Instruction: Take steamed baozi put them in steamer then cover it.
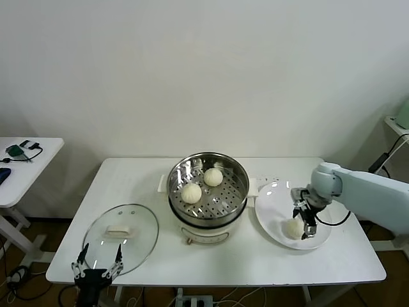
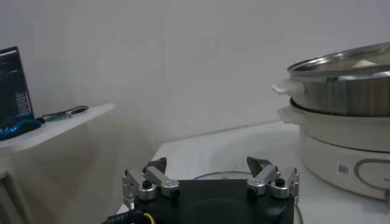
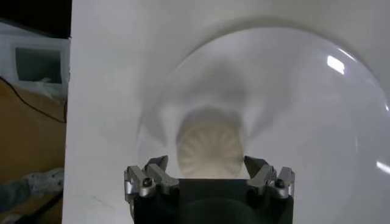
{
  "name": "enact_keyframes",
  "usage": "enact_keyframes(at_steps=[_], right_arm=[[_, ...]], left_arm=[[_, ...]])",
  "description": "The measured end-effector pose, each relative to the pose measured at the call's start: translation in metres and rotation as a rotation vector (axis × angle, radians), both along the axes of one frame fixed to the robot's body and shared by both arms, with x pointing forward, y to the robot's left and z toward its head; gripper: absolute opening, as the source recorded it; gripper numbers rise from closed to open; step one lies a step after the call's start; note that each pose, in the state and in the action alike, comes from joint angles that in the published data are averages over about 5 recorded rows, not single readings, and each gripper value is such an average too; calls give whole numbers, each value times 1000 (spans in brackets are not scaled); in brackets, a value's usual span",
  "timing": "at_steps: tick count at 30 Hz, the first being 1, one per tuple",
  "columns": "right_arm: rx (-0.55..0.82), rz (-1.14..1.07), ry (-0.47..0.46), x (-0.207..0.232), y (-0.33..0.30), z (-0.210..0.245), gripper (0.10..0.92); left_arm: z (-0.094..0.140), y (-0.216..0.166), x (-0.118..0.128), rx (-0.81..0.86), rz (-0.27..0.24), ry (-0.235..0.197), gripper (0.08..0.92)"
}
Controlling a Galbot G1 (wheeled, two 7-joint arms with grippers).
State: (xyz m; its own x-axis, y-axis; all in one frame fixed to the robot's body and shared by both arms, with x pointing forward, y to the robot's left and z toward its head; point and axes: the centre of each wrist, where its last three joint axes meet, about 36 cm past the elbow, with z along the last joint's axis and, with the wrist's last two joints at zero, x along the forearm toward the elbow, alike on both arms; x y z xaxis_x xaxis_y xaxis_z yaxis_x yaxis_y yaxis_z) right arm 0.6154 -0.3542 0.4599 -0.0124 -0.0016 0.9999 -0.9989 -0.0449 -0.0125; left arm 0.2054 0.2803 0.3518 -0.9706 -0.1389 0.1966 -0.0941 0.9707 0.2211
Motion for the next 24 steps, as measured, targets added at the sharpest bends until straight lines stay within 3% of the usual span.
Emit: enact_keyframes(at_steps=[5,12,24], right_arm=[[-4,6,0,4,4,-6,817],[-5,10,2,7,7,-8,726],[2,47,-7,13,10,10,661]], left_arm=[[-2,0,-1,0,0,4,823],[-2,0,-3,0,0,6,823],[0,-1,-3,4,2,0,823]])
